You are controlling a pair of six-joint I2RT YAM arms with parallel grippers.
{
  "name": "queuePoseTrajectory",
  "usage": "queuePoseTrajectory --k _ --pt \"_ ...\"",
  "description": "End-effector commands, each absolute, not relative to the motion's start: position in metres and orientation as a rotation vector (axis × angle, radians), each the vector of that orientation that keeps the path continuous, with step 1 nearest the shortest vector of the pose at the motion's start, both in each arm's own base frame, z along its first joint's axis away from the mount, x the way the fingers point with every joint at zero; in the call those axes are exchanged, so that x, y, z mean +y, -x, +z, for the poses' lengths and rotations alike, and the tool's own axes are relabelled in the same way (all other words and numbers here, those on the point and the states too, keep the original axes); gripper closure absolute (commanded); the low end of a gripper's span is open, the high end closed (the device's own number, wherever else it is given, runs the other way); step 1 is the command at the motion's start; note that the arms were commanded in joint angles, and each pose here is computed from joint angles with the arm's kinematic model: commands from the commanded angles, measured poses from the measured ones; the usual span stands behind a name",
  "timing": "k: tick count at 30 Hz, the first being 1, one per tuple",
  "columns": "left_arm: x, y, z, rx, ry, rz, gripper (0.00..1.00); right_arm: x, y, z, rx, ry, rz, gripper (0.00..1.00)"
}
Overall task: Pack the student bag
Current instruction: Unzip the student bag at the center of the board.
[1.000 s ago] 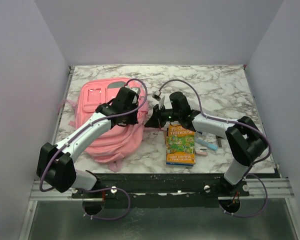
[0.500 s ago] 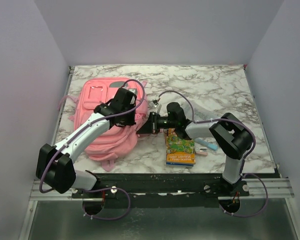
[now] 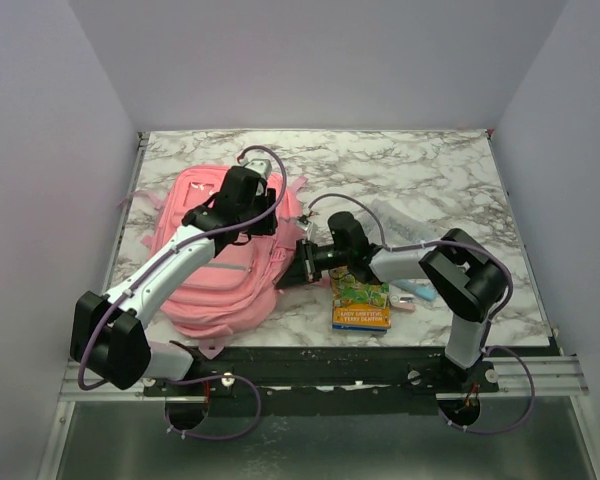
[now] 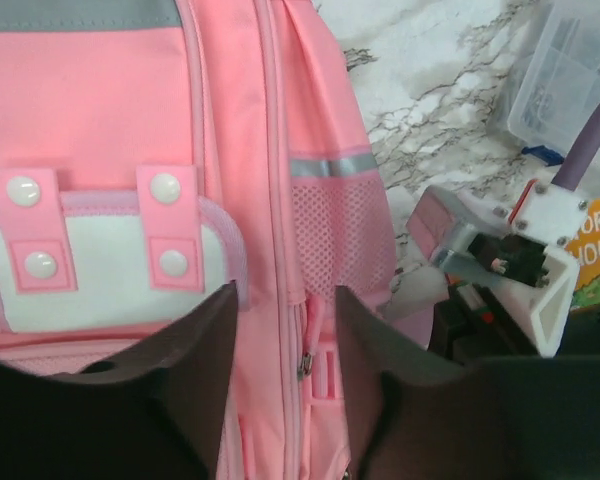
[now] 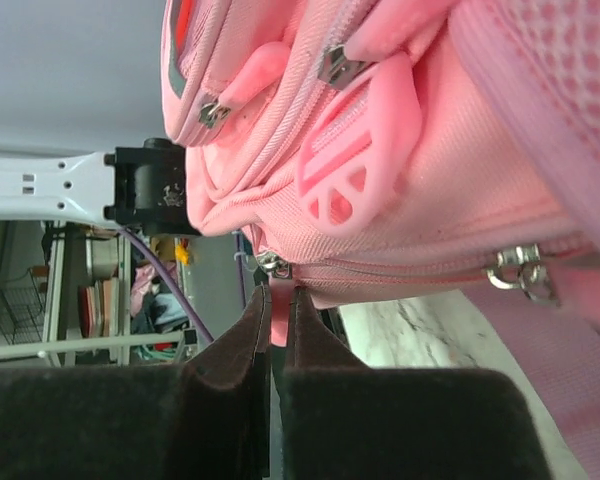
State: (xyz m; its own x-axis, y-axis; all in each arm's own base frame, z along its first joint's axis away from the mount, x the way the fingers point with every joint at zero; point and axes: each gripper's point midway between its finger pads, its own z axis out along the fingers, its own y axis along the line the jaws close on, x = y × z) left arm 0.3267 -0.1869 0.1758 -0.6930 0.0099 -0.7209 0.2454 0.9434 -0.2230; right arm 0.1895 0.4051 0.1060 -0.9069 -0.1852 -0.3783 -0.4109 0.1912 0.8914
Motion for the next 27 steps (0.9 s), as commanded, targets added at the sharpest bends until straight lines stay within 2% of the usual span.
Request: queuePoseTrajectory --k 1,4,7,10,15,20,22,27 --pt "-0.181 -0.317 0.182 2.319 -0.226 -0.361 0.45 0.397 -0.212 0.121 2.229 0.606 1.799 0.99" --pt "-0.185 -0.295 0.177 2.380 -0.267 -0.392 0.29 0.394 -0.225 0.127 2.222 0.594 1.776 0.99" --pt "-0.194 -0.267 0.176 2.382 -0.331 -0.477 0.25 0.389 -0.238 0.135 2.197 0.573 1.766 0.99" --pt "-0.196 -0.250 0.168 2.376 -0.397 -0.473 0.27 0.385 -0.247 0.136 2.203 0.563 1.761 0.99" --pt "-0.195 -0.247 0.157 2.388 -0.447 -0.378 0.41 0.384 -0.249 0.142 2.187 0.569 1.765 0.99" --pt "-0.197 -0.245 0.136 2.443 -0.511 -0.247 0.41 0.383 -0.249 0.147 2.176 0.565 1.761 0.99" --pt "-0.191 -0.246 0.130 2.468 -0.506 -0.176 0.44 0.382 -0.251 0.147 2.177 0.565 1.749 0.99" --pt "-0.190 -0.240 0.125 2.489 -0.523 -0.173 0.46 0.381 -0.249 0.149 2.180 0.589 1.751 0.99"
